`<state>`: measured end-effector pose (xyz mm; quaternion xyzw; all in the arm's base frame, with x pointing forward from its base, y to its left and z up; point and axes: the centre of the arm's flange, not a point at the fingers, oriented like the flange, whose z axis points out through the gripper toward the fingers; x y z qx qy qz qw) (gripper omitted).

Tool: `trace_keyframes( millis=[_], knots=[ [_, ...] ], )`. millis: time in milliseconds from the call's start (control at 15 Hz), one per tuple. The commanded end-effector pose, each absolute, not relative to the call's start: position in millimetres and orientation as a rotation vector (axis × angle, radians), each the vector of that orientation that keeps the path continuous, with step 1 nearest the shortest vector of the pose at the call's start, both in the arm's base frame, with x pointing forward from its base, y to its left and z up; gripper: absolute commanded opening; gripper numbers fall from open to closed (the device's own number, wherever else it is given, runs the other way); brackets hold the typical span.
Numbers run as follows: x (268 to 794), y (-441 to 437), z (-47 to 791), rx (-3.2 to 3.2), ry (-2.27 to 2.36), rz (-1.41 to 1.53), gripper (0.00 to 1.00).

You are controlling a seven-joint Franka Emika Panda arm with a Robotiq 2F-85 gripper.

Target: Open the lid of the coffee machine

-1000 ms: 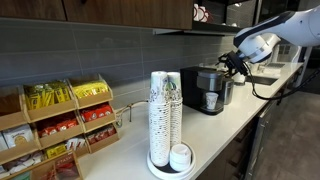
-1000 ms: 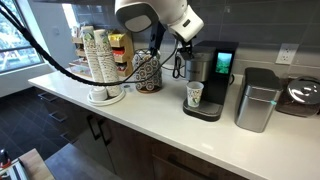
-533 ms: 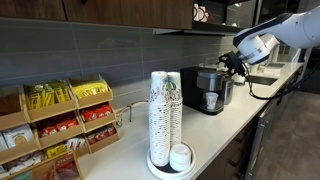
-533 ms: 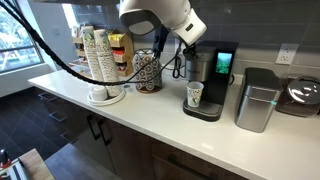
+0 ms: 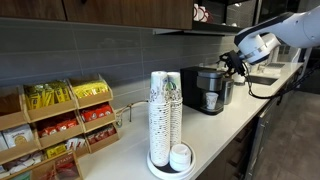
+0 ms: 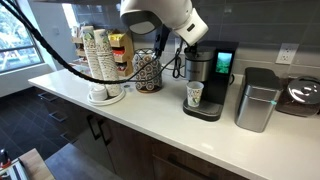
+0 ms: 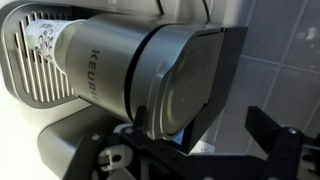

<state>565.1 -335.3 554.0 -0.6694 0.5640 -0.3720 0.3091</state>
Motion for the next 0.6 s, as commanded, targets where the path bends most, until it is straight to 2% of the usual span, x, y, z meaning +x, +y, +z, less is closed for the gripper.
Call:
trace_keyframes(
  millis=[0,533],
  knots=[
    [566,-337,567,-1.737,1.453,-1.038,1.0],
    [568,-331,606,-1.744,1.386,-1.105,1.0]
  ],
)
